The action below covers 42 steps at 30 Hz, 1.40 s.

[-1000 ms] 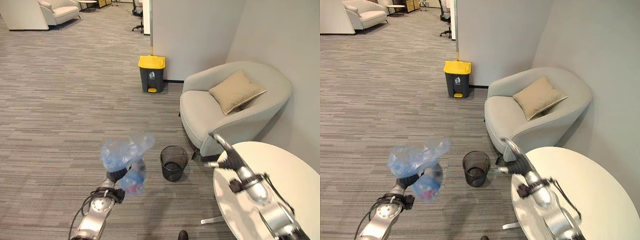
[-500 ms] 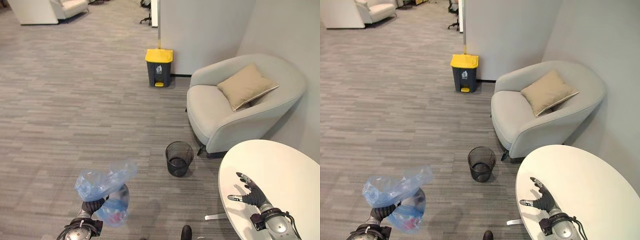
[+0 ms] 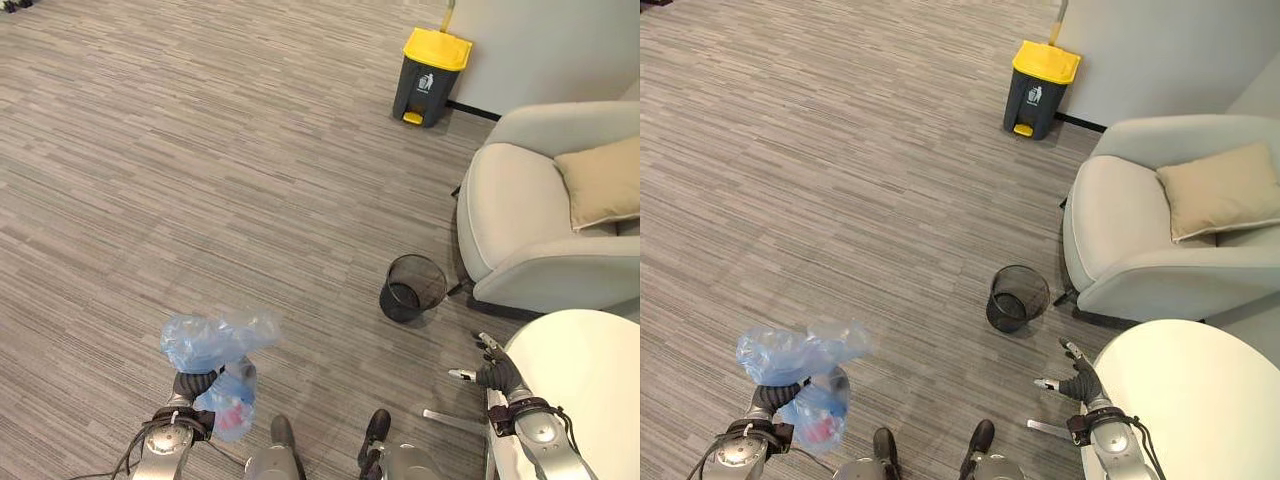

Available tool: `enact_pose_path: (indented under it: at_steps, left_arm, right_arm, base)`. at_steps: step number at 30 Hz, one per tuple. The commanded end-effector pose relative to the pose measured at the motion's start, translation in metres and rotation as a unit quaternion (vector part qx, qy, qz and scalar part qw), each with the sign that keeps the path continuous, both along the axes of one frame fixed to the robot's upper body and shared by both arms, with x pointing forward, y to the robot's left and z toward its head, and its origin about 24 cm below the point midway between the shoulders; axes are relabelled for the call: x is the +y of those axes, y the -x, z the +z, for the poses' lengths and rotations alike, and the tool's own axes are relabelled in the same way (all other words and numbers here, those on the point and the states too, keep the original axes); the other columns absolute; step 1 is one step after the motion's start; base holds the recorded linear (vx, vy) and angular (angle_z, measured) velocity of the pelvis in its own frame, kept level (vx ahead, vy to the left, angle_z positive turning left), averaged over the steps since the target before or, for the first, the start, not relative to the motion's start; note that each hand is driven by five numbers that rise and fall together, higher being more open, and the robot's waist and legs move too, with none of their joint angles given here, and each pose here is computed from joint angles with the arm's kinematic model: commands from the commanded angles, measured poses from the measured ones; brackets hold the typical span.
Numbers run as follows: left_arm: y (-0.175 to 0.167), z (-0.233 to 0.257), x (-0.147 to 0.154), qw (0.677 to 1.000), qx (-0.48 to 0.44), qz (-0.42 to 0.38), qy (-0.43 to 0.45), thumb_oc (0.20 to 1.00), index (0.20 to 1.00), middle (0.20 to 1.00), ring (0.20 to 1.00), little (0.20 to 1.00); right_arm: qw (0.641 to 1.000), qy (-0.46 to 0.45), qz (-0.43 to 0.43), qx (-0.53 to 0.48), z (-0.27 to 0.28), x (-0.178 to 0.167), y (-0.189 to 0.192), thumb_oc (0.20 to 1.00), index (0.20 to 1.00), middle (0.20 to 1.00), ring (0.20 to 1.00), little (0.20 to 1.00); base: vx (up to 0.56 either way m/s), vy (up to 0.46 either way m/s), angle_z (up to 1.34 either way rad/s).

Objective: Gather garbage on tea table into small bin, then transfer packed bag to large trash can.

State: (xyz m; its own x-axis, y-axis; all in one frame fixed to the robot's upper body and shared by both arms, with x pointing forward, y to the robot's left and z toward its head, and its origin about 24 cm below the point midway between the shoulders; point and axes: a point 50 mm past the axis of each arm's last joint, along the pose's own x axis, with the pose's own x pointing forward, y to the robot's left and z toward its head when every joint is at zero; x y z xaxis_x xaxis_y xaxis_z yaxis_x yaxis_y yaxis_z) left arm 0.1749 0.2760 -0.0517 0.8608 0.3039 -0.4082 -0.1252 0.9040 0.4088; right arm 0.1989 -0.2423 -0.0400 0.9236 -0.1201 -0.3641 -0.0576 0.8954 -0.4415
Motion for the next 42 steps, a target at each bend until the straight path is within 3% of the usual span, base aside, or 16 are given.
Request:
enact_pose_path:
  at_steps: [1,9,21,30,42]
  left_arm:
    - [-0.023,0.033,0.010,0.996,-0.071,-0.033,-0.050,0.200,0.200,0.200,0.200,0.200]
    - [-0.045,0.038,-0.006,0.993,-0.092,-0.062,-0.045,0.200,0.200,0.200,0.200,0.200]
    - [-0.034,0.021,-0.022,0.995,-0.064,-0.078,-0.012,0.200,0.200,0.200,0.200,0.200]
    - [-0.038,0.023,-0.027,0.994,-0.072,-0.082,0.001,0.200,0.200,0.200,0.200,0.200]
    - [-0.032,0.027,-0.025,0.993,-0.074,-0.093,-0.001,0.200,0.200,0.200,0.200,0.200]
  right_arm:
    - [1.000,0.002,0.001,-0.023,0.006,0.001,-0.005,1.000,1.000,1.000,1.000,1.000]
    - [1.000,-0.015,-0.012,-0.022,0.004,0.001,-0.011,1.000,1.000,1.000,1.000,1.000]
    - [1.000,-0.010,-0.028,0.007,-0.005,-0.013,0.008,1.000,1.000,1.000,1.000,1.000]
    - [0.999,0.004,-0.035,-0.017,0.008,-0.024,0.000,1.000,1.000,1.000,1.000,1.000]
    - [0.999,-0.015,-0.038,-0.010,-0.001,-0.013,-0.003,1.000,1.000,1.000,1.000,1.000]
  base:
    - [0.07,0.145,0.09]
    - [0.19,0.099,0.28]
    - [0.44,-0.135,0.51]
    - [0.28,-0.095,-0.36]
    - [0.32,0.087,-0.61]
